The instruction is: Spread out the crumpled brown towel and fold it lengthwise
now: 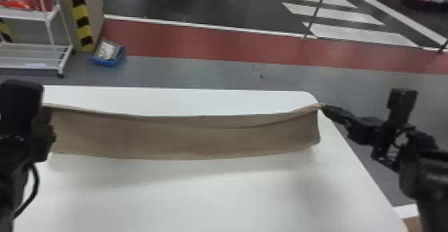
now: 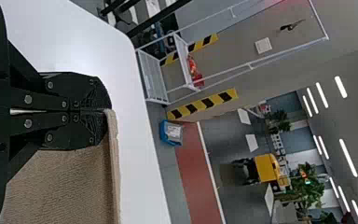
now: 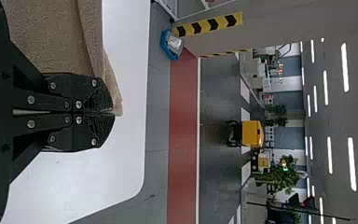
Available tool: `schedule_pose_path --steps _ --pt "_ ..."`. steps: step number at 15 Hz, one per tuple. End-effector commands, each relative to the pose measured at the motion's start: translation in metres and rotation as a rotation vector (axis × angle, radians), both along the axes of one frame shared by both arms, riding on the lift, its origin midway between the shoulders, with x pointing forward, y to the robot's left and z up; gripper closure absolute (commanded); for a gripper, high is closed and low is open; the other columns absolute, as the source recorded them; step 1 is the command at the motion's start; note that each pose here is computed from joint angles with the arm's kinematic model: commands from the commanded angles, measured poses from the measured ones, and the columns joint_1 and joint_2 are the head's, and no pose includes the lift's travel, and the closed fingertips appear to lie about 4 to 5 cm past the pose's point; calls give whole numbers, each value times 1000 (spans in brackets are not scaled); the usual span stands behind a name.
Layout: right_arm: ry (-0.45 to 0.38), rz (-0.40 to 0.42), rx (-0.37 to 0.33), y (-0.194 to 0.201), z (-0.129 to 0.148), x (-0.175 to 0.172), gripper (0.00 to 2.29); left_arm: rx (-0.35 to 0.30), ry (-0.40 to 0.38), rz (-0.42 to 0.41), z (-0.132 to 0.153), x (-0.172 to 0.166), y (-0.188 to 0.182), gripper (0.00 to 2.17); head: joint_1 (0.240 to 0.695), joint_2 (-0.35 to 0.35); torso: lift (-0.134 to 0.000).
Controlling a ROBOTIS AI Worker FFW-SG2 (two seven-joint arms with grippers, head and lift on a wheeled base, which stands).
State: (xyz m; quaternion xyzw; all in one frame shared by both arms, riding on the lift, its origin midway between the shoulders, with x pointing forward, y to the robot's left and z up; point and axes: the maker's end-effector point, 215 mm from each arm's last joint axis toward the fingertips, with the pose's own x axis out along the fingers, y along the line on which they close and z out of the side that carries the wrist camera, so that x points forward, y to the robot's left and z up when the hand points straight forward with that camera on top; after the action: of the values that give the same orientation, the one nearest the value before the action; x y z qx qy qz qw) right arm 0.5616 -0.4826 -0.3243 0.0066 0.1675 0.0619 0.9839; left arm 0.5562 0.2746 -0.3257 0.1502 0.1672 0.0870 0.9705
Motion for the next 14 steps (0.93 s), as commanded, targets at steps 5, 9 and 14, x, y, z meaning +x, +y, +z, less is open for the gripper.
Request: schedule_pose_path --steps 5,9,14 --pt "-55 2 -47 44 47 115 1656 -7 -132 -22 65 100 7 1420 607 -148 -124" --pt "-138 -30 -58 41 123 158 1656 -16 -199 -26 117 136 22 1420 499 -123 -124" --pt "-177 -71 -65 6 169 170 1656 -78 -215 -67 152 146 29 1420 378 -124 -124"
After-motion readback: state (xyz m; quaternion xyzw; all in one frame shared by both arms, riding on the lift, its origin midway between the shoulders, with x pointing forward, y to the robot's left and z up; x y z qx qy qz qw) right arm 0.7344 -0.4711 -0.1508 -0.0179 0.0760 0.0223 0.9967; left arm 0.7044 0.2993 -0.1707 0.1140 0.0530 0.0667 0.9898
